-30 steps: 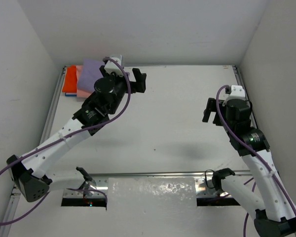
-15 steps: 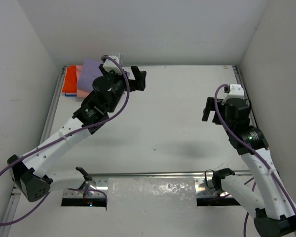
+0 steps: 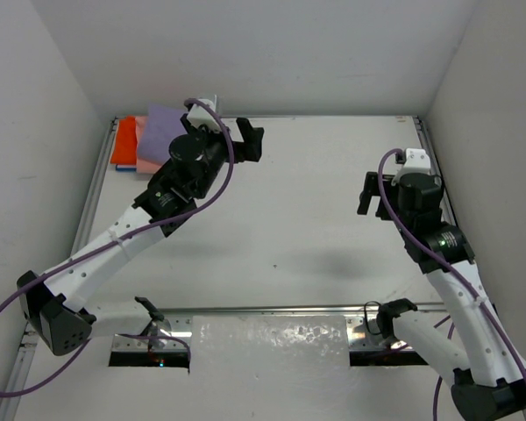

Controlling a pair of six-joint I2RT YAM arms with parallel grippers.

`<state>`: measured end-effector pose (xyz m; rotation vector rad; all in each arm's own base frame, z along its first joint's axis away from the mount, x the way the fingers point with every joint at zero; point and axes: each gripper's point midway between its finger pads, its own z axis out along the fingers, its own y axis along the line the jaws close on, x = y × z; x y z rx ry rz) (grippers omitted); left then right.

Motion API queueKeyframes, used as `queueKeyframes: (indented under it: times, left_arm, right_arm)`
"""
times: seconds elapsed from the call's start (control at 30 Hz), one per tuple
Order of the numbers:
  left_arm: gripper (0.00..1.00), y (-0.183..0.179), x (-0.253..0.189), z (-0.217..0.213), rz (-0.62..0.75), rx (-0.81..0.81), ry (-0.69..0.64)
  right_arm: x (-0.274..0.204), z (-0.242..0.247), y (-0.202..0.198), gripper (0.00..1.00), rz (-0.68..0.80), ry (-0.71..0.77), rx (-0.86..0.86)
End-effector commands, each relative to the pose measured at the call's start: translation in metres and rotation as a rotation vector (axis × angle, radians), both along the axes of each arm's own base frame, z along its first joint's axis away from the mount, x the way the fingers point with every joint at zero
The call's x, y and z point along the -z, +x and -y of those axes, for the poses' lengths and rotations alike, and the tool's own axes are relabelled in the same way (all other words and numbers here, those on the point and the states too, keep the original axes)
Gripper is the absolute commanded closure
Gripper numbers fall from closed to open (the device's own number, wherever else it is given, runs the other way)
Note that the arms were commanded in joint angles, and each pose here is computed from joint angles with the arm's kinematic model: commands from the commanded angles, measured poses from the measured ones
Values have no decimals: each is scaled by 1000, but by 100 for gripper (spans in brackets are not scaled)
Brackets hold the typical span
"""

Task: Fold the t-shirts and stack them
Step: Put the neatly folded tshirt into the corner of the board with the left arm

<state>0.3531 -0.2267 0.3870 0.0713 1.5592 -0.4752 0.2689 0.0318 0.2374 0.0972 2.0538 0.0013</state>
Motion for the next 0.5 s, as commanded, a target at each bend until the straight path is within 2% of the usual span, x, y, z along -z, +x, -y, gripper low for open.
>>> queueKeyframes:
  times: [0.0,0.47]
  left_arm:
    - [0,2,-30,-1,65,2,-72]
    - [0,4,-32,1,63,4,-82]
  right_arm:
    - [-3,-5,7,1,31,1,-25]
    - [1,-10,12,1,32,10,-41]
